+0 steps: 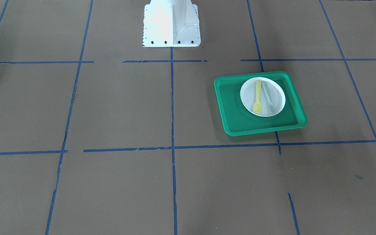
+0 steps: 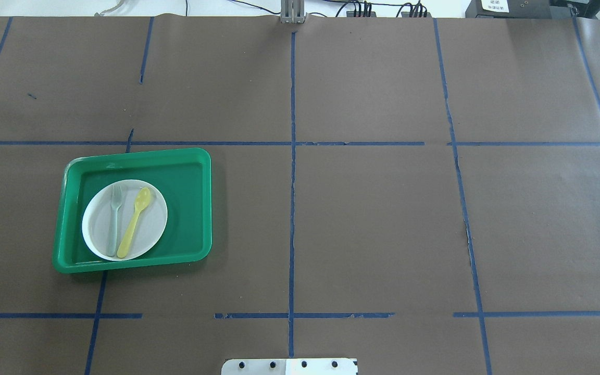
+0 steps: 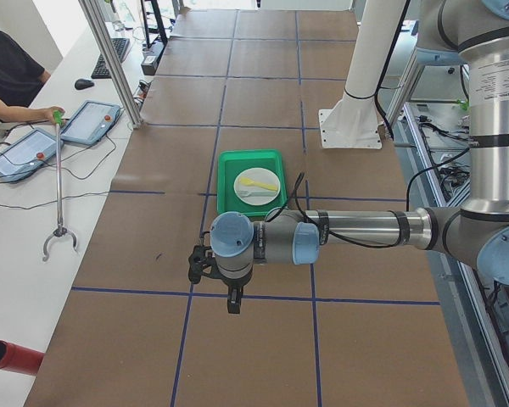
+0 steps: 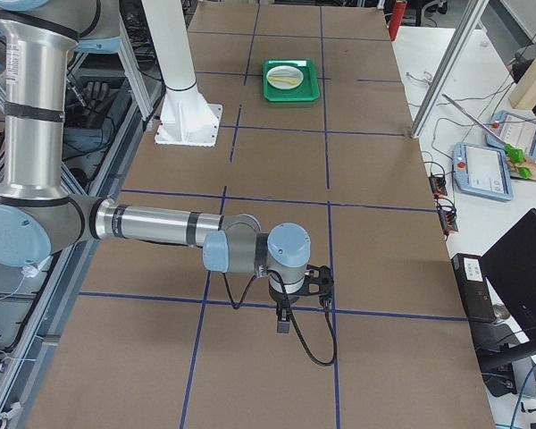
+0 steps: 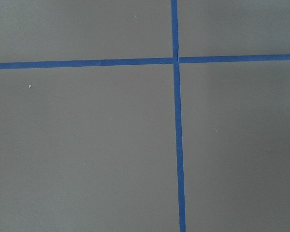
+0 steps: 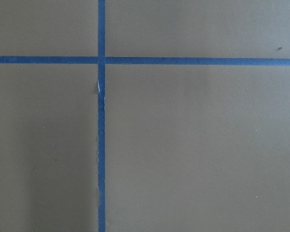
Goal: Place spoon
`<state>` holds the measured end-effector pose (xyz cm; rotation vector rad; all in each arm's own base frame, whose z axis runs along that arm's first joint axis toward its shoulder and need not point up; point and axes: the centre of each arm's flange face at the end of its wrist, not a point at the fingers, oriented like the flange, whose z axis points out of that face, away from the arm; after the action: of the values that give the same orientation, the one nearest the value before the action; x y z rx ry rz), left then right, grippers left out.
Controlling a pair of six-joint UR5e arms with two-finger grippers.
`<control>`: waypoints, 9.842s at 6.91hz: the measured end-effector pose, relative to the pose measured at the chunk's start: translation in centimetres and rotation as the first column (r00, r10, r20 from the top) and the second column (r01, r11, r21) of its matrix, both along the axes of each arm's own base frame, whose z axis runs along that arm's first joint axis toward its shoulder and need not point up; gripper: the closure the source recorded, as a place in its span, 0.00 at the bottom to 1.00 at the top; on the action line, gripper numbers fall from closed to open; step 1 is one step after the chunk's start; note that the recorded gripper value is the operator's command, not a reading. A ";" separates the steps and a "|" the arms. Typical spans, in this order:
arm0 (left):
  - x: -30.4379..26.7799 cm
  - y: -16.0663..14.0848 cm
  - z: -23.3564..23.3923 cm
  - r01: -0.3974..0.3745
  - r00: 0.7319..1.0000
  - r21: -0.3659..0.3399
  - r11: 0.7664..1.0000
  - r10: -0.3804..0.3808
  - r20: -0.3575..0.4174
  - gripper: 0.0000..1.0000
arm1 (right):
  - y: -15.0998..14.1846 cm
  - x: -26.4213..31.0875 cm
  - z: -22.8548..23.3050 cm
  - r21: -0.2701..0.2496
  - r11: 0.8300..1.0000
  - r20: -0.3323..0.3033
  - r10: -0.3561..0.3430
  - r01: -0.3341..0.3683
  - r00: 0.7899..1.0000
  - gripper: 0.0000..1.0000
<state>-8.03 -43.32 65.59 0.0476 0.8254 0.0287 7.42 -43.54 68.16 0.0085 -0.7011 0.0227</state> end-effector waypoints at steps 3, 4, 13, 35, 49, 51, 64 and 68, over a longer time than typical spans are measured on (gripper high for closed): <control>0.0 -0.9 -0.7 0.003 1.000 0.011 1.000 -0.003 0.005 0.00 | 0.0 0.0 0.0 0.000 1.000 0.000 -0.001 0.001 1.000 0.00; 0.3 -2.4 -2.4 0.028 1.000 0.015 0.999 -0.028 0.005 0.00 | 0.0 0.0 0.0 0.000 1.000 0.000 -0.001 0.001 1.000 0.00; 36.1 -7.3 -30.3 0.029 0.999 0.017 0.999 -0.029 -0.013 0.00 | 0.0 0.0 0.0 0.000 1.000 0.000 0.000 0.000 1.000 0.00; 50.0 0.7 -23.3 -0.054 0.999 -0.004 0.999 0.054 0.001 0.96 | 0.0 0.0 0.0 0.000 1.000 0.000 0.000 0.000 1.000 0.00; 52.2 -4.8 -32.8 0.007 0.999 -0.070 0.998 -0.010 -0.047 1.00 | 0.0 0.0 0.0 0.000 1.000 0.000 0.000 0.000 1.000 0.00; 53.5 -4.9 -31.1 0.005 0.999 -0.078 0.997 -0.009 -0.049 1.00 | 0.0 0.0 0.0 0.000 1.000 0.000 0.000 0.000 1.000 0.00; 34.8 -11.0 -34.0 0.006 1.000 0.209 0.978 -0.009 0.012 0.00 | 0.0 0.0 0.0 0.000 1.000 0.000 0.000 0.000 1.000 0.00; 11.5 -13.7 -15.1 -0.101 0.989 0.210 0.972 0.076 0.126 0.00 | 0.0 0.0 0.0 0.000 1.000 0.000 0.000 0.000 1.000 0.00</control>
<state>3.49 -57.03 50.54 0.2122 0.7033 0.2041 7.42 -43.54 68.16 0.0082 -0.7011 0.0228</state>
